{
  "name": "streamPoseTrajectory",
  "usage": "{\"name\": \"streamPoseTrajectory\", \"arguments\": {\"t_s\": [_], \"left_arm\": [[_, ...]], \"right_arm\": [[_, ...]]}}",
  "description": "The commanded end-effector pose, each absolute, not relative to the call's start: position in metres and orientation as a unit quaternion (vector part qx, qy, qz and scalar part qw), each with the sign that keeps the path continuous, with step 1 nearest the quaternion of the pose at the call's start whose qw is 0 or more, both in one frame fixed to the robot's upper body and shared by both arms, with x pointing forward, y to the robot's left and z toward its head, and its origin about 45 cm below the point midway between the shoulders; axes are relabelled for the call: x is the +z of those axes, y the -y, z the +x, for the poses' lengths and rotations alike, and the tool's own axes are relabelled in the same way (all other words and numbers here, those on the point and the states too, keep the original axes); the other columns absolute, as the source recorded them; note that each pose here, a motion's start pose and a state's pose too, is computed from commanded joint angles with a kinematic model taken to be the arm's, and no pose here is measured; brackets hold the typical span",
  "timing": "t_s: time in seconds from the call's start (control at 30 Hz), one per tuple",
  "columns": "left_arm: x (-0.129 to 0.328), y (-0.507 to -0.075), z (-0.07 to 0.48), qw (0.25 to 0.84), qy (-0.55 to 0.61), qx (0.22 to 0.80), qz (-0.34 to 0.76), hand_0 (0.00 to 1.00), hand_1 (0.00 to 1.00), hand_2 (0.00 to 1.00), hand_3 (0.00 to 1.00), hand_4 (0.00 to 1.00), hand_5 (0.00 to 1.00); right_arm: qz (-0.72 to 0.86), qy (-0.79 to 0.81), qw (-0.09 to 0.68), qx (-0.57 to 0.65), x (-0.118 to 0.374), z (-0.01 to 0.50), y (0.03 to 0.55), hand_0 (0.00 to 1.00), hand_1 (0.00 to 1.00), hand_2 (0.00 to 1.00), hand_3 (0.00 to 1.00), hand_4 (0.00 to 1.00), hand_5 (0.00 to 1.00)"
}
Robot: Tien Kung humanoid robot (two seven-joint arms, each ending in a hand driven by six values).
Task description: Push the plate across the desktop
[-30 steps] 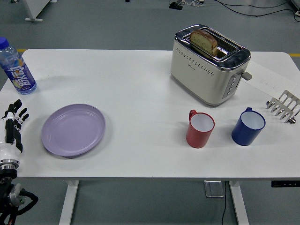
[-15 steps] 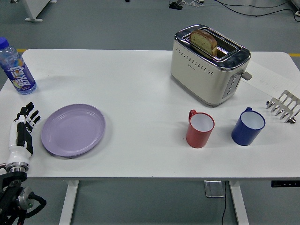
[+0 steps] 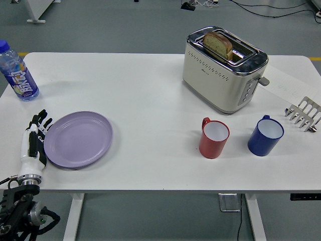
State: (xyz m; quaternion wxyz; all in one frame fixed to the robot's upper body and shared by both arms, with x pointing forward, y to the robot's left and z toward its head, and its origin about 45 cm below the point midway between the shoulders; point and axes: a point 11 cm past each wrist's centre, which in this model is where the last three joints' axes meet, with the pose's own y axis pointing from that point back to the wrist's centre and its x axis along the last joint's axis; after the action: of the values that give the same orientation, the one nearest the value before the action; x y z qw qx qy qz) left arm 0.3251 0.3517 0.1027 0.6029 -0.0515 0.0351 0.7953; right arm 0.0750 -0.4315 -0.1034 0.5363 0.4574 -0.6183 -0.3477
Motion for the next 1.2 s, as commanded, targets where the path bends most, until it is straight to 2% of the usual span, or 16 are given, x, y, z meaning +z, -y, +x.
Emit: {"name": "streamPoseTrajectory", "arguments": {"t_s": [1.2], "left_arm": [[0.098, -0.297, 0.328, 0.65, -0.051, 0.756, -0.057, 0.835, 0.884, 0.941, 0.864, 0.529, 0.998]], "right_arm": [[0.454, 0.617, 0.541, -0.347, -0.103, 0.07, 0.436, 0.656, 0.64, 0.715, 0.667, 0.252, 0.282]]}}
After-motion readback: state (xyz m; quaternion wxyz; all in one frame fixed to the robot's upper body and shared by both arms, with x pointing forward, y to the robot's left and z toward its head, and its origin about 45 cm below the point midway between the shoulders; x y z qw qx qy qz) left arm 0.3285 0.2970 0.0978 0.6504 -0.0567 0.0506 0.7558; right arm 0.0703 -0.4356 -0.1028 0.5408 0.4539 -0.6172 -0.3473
